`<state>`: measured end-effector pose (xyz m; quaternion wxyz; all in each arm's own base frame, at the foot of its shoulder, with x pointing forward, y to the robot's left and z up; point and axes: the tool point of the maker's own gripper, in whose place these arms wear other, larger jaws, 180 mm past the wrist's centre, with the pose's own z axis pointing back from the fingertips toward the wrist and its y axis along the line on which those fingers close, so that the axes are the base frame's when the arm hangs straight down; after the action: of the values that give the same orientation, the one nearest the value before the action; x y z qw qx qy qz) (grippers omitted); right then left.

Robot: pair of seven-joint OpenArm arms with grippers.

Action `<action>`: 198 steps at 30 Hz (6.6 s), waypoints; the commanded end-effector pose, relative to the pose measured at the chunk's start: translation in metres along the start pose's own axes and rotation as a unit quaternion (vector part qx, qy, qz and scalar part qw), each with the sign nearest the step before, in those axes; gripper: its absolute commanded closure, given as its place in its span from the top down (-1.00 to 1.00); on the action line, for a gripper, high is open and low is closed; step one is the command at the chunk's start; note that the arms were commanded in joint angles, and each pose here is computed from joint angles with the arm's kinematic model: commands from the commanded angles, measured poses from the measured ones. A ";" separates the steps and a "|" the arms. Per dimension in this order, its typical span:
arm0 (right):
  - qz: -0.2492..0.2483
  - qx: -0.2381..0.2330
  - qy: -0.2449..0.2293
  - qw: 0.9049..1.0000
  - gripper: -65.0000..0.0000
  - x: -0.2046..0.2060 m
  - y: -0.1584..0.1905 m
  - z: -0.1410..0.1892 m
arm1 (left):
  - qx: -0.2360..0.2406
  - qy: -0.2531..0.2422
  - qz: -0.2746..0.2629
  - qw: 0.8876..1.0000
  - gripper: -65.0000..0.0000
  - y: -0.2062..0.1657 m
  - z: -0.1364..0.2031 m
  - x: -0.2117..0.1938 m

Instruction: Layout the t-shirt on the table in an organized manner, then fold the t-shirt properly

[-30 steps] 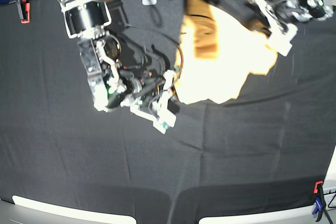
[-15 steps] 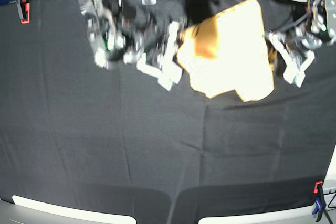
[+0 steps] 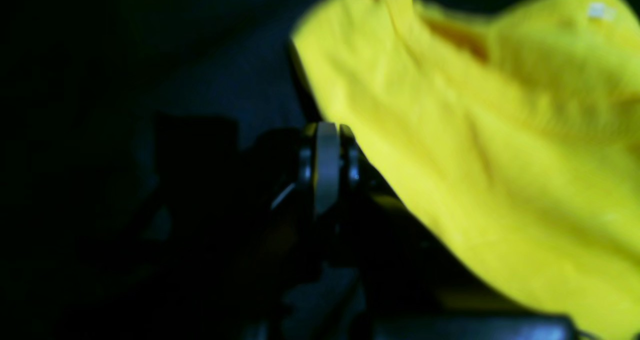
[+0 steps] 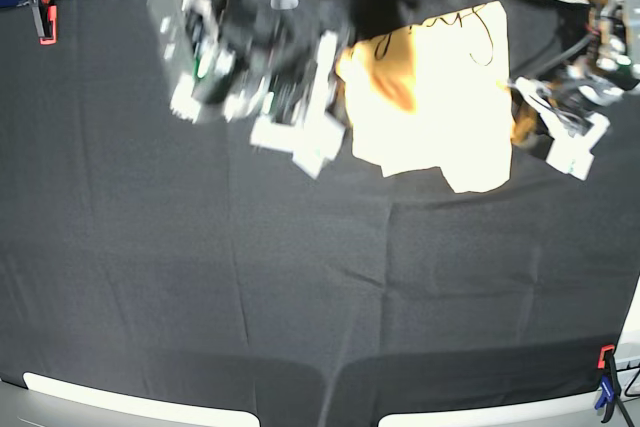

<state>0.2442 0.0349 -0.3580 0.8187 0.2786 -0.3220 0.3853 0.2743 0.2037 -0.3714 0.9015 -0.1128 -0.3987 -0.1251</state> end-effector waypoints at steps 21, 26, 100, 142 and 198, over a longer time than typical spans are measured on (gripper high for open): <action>-0.052 0.057 0.024 0.997 -0.15 0.053 -0.028 -0.029 | 0.001 -0.013 0.016 1.000 -1.00 -0.004 0.037 -0.007; -0.070 0.050 0.034 0.996 -0.41 0.046 -0.033 -0.030 | 0.001 -0.014 0.016 1.000 -1.00 -0.004 0.037 -0.007; -0.139 0.169 -0.021 0.975 -0.93 0.032 0.000 -0.011 | 0.001 -0.032 0.028 0.999 -1.00 -0.018 0.028 -0.008; -0.022 -0.045 -0.045 0.998 -0.56 0.085 -0.070 0.002 | -0.003 -0.095 0.051 0.994 -1.00 -0.026 0.064 0.013; -0.348 -0.066 0.448 0.820 -1.00 -0.474 0.087 0.130 | -0.036 0.234 0.293 0.926 -1.00 -0.139 0.044 -0.364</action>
<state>-0.1005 -0.2165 -0.6113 0.9688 0.1195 0.1722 0.1322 -0.0321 0.1357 -0.6023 0.9627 -0.2191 -0.1203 0.1040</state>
